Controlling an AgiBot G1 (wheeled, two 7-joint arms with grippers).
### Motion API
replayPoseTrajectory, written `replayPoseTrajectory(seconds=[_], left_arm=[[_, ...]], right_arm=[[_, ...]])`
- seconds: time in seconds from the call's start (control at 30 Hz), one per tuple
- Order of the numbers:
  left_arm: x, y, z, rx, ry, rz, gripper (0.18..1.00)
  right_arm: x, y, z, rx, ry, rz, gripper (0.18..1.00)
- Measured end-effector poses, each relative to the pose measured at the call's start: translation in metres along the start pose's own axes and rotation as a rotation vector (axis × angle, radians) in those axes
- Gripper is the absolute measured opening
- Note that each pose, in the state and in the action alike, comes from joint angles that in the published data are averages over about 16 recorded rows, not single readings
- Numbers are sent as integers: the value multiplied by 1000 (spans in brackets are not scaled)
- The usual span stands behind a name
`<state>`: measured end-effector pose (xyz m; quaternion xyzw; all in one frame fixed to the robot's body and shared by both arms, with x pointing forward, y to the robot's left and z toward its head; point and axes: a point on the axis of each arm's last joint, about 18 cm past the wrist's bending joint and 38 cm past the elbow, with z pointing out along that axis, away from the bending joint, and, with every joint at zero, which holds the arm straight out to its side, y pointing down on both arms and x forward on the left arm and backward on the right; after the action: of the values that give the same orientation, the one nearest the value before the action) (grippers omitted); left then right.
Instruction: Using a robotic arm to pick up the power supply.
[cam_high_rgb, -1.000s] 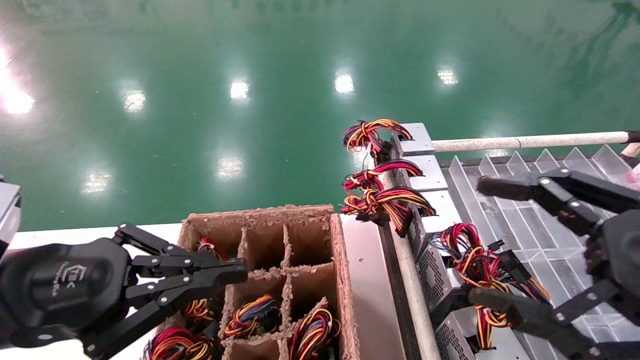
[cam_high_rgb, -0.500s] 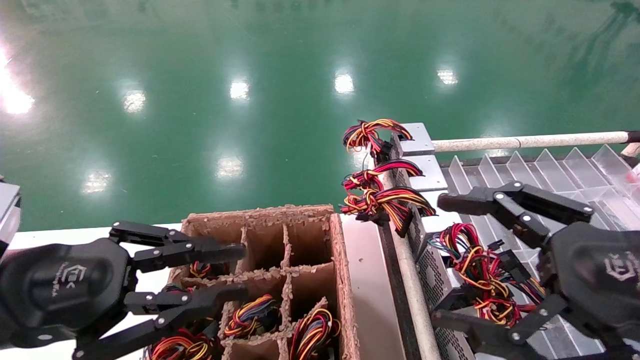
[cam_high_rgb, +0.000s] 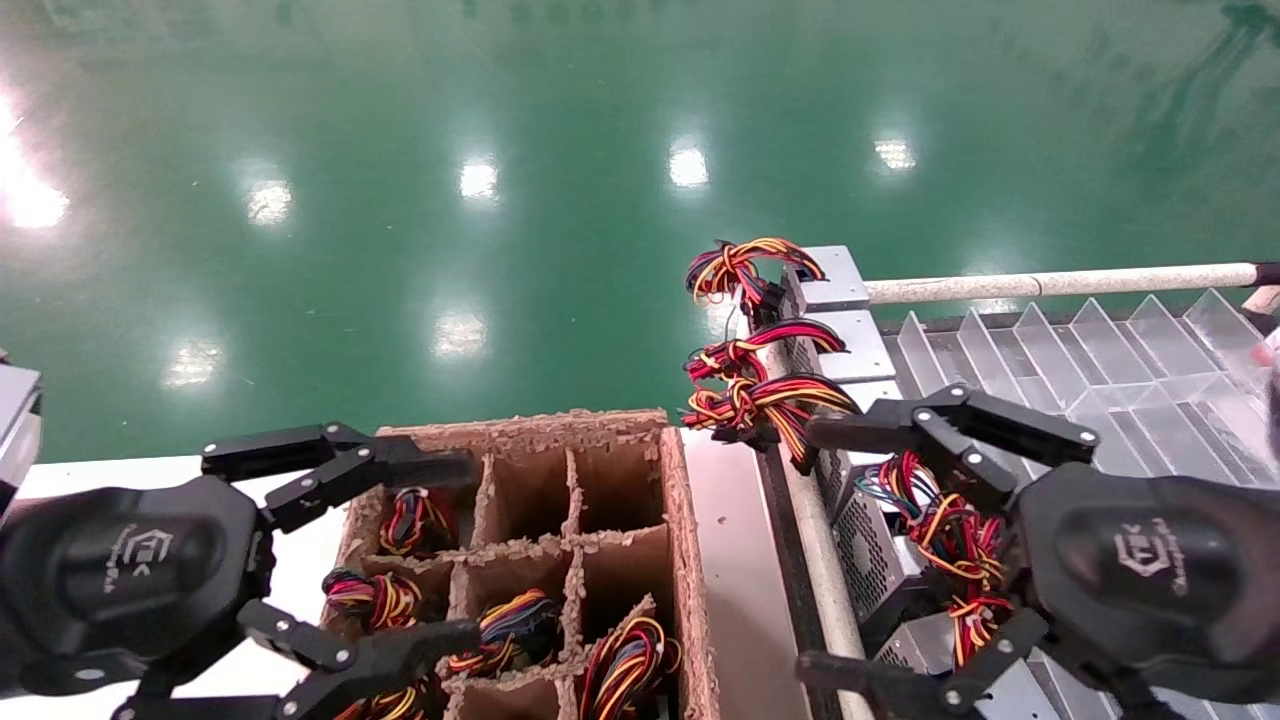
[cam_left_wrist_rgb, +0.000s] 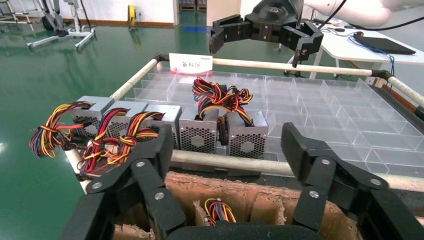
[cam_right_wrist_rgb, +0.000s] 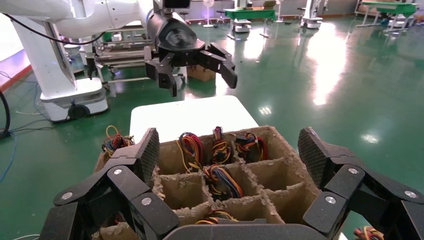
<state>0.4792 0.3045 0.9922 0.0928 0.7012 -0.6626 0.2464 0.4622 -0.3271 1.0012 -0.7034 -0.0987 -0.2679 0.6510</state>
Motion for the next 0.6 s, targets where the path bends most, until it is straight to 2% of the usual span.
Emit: replayPoseTrajectory(seconds=[0.23, 0.43, 0.6], left_arm=[[0, 0, 0, 0, 0, 0, 819], [0, 0, 0, 0, 0, 0, 913], [0, 0, 0, 0, 0, 0, 959]], right_arm=[[0, 4, 11, 6, -19, 11, 1000], [1, 8, 20, 11, -30, 21, 1000], [1, 10, 26, 14, -36, 27, 1000]])
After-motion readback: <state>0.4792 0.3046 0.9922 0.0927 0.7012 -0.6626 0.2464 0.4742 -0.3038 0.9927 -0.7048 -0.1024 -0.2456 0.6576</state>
